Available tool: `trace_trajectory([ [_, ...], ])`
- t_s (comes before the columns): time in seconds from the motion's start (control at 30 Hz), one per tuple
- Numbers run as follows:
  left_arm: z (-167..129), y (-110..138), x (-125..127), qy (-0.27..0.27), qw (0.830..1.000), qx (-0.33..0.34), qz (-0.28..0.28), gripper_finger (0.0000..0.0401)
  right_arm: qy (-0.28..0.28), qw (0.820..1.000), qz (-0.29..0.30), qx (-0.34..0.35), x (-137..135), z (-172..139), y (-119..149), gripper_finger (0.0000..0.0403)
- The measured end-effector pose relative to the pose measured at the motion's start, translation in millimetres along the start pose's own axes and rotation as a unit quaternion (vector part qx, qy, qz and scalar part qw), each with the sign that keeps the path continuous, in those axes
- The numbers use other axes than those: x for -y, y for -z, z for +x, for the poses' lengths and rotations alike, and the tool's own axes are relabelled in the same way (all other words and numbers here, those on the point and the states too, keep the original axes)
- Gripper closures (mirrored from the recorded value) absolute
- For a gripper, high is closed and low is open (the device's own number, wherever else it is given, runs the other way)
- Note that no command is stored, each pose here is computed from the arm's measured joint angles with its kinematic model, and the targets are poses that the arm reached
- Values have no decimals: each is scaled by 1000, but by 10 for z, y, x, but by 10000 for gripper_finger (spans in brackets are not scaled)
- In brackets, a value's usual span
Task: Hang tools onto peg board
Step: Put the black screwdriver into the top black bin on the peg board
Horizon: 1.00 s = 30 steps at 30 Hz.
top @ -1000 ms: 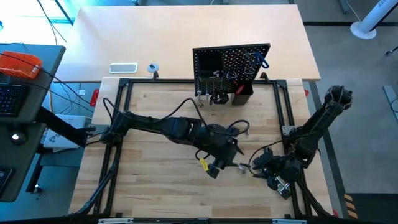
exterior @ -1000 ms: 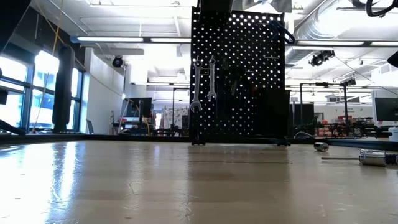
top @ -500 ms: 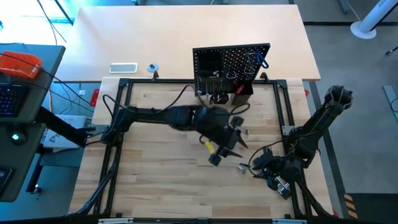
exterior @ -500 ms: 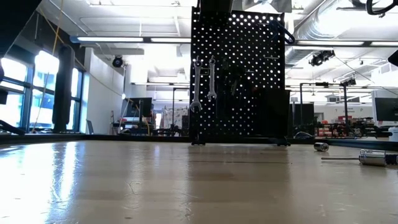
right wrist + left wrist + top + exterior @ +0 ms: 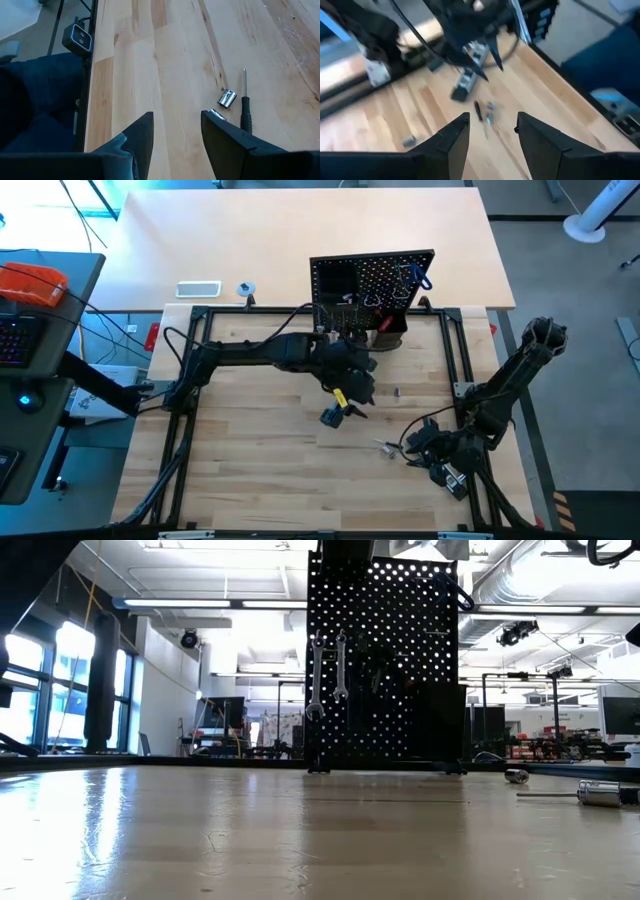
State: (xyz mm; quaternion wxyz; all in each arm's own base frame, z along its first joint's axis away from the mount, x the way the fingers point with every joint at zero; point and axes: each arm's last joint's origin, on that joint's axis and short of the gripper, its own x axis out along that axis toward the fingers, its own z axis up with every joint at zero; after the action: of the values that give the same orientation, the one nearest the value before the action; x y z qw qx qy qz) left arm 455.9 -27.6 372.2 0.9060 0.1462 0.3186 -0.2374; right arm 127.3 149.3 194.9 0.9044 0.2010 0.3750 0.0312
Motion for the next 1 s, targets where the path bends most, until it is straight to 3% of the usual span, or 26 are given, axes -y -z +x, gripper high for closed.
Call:
trace_trajectory([
  [0.2, -77, -172, -69, -34, 995, 85, 30, 245, -1, 1000, 0, -1, 0, 0, 1, 245],
  [0.47, -882, -249, -121, -112, 987, 108, 29, 245, -1, 1000, 9, -3, 0, 1, 2, 245],
  [0.6, -1404, -254, 71, -130, 986, 99, 31, 245, 0, 1000, 9, -1, 0, 1, 1, 245],
  [0.8, -2247, -145, 476, -211, 976, 61, 8, 245, 1, 1000, 9, 0, 2, 2, -2, 245],
  [1.0, -2871, 27, 904, -229, 971, 60, -18, 245, 7, 1000, 9, 3, 16, 9, -14, 245],
])
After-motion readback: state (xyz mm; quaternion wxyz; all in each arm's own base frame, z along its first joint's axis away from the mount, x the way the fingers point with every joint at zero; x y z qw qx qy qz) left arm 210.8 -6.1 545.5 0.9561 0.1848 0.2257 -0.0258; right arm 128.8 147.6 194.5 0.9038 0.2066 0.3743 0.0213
